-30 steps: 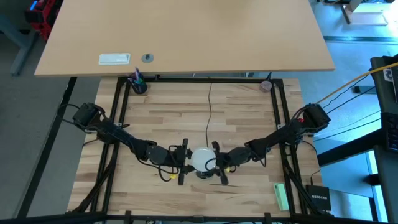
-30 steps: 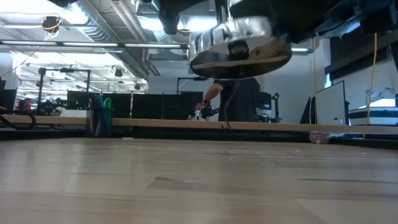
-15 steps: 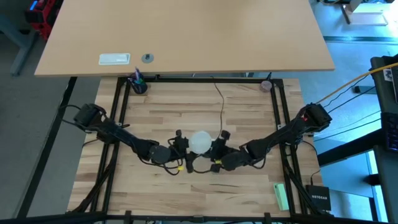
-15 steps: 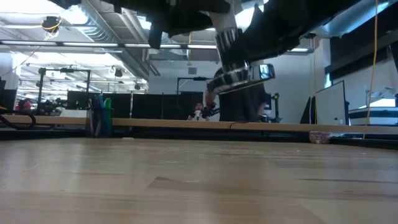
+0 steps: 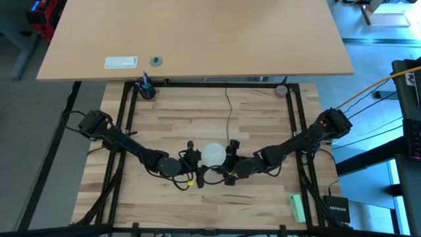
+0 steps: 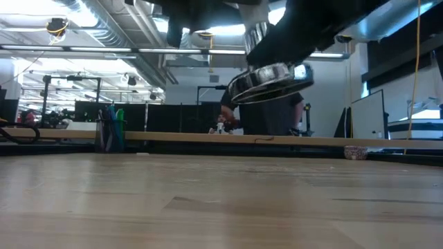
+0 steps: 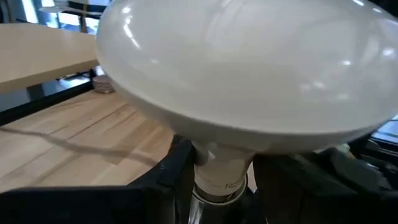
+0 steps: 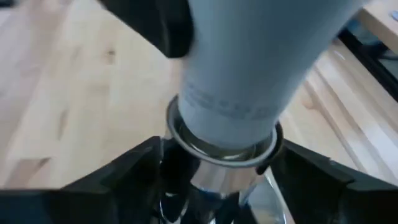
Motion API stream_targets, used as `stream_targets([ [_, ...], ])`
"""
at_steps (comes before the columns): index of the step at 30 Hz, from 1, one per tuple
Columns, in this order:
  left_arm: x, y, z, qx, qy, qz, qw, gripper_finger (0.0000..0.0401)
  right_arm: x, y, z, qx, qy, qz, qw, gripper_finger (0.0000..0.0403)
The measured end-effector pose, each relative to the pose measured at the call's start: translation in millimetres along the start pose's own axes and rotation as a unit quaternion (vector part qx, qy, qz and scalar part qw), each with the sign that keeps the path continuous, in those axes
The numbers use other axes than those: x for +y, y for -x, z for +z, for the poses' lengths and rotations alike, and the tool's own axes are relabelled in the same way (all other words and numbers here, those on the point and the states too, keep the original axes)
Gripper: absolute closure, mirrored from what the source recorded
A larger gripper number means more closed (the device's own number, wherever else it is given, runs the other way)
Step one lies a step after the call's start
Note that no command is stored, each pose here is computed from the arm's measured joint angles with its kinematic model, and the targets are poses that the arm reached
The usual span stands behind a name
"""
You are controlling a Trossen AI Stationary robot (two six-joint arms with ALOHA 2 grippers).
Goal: Screw lightbulb
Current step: Remove the lightbulb from the lamp
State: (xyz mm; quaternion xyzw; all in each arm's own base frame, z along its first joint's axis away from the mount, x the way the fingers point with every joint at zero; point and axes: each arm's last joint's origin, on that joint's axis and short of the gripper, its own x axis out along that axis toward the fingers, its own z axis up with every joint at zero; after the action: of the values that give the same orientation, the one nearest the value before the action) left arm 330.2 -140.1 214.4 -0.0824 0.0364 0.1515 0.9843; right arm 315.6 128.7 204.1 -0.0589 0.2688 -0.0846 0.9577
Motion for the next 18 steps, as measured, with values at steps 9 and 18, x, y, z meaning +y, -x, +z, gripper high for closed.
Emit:
stream_targets([
  [9, -7.2, 14.8, 14.2, -0.007, -0.020, -0.025, 0.999, 0.0272, -4.1, 52.7, 20.4, -0.016, 0.051, 0.096, 0.994, 0.0077],
  [18, -6.5, 24.6, 42.9, -0.019, -0.024, -0.162, 0.986, 0.0273, -20.2, 87.0, 33.9, -0.035, 0.037, 0.146, 0.988, 0.0075],
])
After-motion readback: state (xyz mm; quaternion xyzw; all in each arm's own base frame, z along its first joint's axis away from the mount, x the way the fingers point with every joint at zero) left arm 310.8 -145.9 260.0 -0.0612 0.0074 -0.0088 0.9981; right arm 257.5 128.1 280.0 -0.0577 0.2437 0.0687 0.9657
